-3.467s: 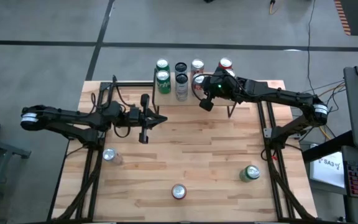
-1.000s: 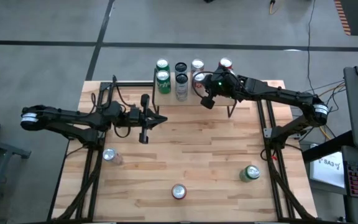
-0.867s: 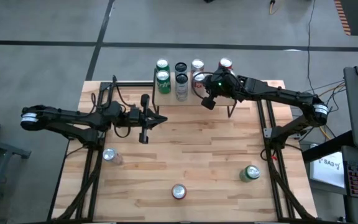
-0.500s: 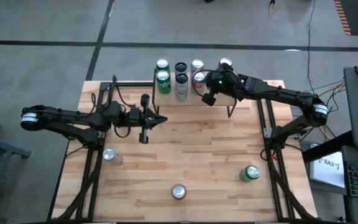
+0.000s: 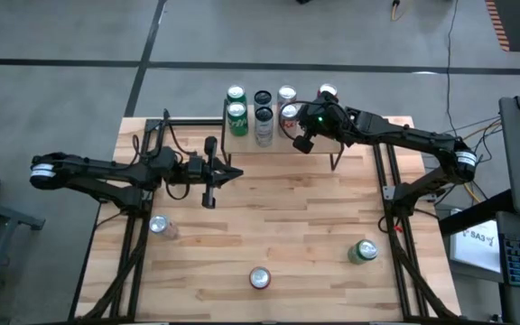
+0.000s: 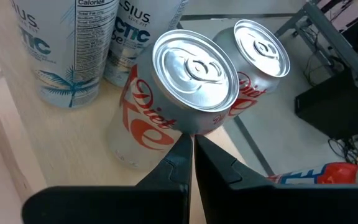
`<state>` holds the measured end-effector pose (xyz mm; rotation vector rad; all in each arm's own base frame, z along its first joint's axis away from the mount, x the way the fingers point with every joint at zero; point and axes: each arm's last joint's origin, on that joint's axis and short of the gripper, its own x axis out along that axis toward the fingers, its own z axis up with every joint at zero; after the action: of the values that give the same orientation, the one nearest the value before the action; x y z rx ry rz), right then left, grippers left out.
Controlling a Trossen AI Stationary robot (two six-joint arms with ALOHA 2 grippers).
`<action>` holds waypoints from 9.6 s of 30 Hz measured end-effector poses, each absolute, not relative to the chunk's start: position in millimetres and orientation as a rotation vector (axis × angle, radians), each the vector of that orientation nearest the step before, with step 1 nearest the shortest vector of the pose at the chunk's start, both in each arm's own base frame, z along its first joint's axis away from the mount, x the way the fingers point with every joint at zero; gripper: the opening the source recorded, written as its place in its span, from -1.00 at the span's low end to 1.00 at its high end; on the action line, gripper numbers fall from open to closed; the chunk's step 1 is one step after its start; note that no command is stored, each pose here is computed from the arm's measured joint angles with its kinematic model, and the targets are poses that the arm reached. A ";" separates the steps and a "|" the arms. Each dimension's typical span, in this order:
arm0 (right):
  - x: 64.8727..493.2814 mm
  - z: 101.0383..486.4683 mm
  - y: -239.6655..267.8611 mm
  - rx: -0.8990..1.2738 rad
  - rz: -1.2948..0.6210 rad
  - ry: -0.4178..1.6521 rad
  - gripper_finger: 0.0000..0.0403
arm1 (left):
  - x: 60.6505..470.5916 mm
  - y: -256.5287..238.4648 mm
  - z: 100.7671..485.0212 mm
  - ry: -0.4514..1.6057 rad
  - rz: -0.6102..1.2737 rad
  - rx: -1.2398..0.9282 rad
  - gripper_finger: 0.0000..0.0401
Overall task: Place canned beverage on shelf
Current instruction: Put the bottom white red soda can on the shelf aligned with the other white red soda can, then put the white yellow soda can on the shelf
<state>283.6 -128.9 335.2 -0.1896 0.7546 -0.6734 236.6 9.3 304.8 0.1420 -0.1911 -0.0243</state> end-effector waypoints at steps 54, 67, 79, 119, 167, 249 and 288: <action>294.5 343.3 -128.1 -0.048 -0.605 0.619 -0.96 | 236.6 9.3 304.9 -0.192 -0.024 0.142 -1.00; 293.3 342.4 -128.6 -0.068 -0.633 0.639 -0.96 | 236.6 9.2 304.8 -0.192 -0.024 0.142 -1.00; 292.8 342.4 -128.9 -0.092 -0.642 0.649 -0.96 | 236.6 9.3 304.8 -0.191 -0.024 0.142 -1.00; 272.4 375.1 -22.6 -0.114 -0.340 0.629 -0.96 | 239.6 1.8 321.1 -0.149 -0.084 -0.083 -1.00; 245.0 364.6 3.1 -0.106 -0.264 0.847 -0.95 | 160.2 48.4 336.3 1.404 0.633 -0.286 -1.00; 245.9 360.9 3.1 -0.122 -0.257 0.854 -0.95 | 153.1 81.2 298.8 1.405 0.896 -0.390 0.37; 246.0 353.8 3.0 -0.135 -0.253 0.878 -0.95 | 161.4 86.7 240.0 1.358 0.882 -0.367 0.40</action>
<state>246.0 3.0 353.8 -0.1355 0.8778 -0.2529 161.4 86.7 240.0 -0.3670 1.3578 0.8817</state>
